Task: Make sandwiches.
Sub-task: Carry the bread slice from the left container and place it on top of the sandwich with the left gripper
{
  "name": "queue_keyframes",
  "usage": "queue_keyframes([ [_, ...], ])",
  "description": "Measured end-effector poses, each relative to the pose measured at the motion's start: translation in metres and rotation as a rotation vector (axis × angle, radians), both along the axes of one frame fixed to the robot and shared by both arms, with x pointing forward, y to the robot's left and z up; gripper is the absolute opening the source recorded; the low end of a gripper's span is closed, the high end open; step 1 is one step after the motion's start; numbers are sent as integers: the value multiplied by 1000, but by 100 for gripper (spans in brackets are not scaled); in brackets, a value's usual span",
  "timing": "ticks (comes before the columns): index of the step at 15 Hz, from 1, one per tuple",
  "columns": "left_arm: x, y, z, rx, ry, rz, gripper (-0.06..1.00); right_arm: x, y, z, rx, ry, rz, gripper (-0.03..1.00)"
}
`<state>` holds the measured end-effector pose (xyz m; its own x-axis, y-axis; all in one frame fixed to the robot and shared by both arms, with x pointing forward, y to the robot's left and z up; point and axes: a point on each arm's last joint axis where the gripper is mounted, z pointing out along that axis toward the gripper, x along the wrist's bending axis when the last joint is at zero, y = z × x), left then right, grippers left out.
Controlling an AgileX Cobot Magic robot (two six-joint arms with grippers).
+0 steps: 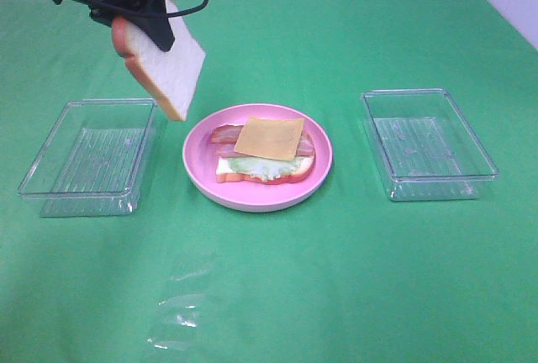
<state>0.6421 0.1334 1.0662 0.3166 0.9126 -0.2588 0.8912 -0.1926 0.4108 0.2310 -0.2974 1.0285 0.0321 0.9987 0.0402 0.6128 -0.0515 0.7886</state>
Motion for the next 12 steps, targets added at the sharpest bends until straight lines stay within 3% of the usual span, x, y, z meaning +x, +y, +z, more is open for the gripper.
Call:
queue_keyframes([
  [4, 8, -14, -2, -160, -32, 0, 20, 0, 0, 0, 0, 0, 0, 97],
  [7, 17, -27, -32, -236, 32, -43, 20, 0, 0, 0, 0, 0, 0, 97],
  [9, 24, -38, -57, -317, 83, -83, 20, 0, 0, 0, 0, 0, 0, 97],
  [10, 28, -47, -75, -407, 109, -114, 20, 0, 0, 0, 0, 0, 0, 97],
  [12, 31, -54, -86, -480, 129, -119, 20, 0, 0, 0, 0, 0, 0, 97],
])
